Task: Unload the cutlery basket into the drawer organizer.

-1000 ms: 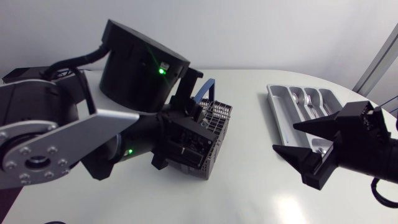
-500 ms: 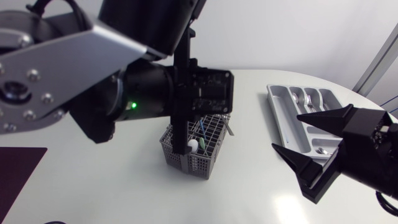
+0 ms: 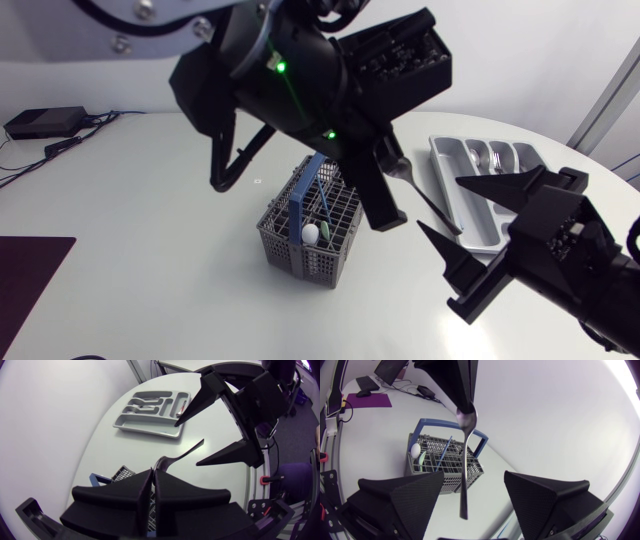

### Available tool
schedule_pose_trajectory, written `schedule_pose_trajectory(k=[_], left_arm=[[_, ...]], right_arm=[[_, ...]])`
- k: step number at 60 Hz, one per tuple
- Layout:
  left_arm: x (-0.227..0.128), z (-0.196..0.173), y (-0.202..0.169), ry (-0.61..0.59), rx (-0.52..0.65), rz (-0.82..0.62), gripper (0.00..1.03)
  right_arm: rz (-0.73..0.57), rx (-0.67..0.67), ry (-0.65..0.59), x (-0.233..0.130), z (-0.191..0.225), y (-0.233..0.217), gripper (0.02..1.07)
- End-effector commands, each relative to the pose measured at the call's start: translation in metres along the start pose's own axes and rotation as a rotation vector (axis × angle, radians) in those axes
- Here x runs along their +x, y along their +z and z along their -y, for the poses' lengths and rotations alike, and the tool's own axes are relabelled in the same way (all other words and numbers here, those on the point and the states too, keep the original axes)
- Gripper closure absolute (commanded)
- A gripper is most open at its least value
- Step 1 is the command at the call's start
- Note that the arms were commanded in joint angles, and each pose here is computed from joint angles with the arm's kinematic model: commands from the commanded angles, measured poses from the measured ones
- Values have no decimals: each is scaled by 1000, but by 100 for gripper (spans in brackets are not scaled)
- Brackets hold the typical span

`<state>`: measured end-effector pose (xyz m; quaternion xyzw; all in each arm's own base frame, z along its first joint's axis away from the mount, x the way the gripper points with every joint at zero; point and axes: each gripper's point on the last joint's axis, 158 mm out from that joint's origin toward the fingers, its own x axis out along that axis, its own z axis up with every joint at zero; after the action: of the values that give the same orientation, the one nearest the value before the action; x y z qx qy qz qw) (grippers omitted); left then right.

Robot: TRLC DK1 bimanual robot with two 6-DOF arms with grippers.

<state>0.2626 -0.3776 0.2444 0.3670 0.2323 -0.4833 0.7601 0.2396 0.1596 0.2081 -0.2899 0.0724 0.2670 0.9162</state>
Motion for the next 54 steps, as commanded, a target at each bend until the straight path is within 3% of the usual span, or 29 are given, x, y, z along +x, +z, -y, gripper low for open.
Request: schedule_pose_trajectory(k=[1, 15, 27, 54], left_arm=[[7, 3, 5, -31, -88, -8, 96], [15, 8, 3, -104, -209, -54, 97], [19, 4, 1, -108, -245, -73, 97], [28, 2, -4, -129, -299, -110, 98]], right_arm=[[-23, -36, -1, 7, -6, -10, 31], [-14, -82, -31, 14, -6, -7, 60], [-20, -108, -42, 15, -7, -10, 80], [-29, -133, -51, 15, -10, -14, 96]])
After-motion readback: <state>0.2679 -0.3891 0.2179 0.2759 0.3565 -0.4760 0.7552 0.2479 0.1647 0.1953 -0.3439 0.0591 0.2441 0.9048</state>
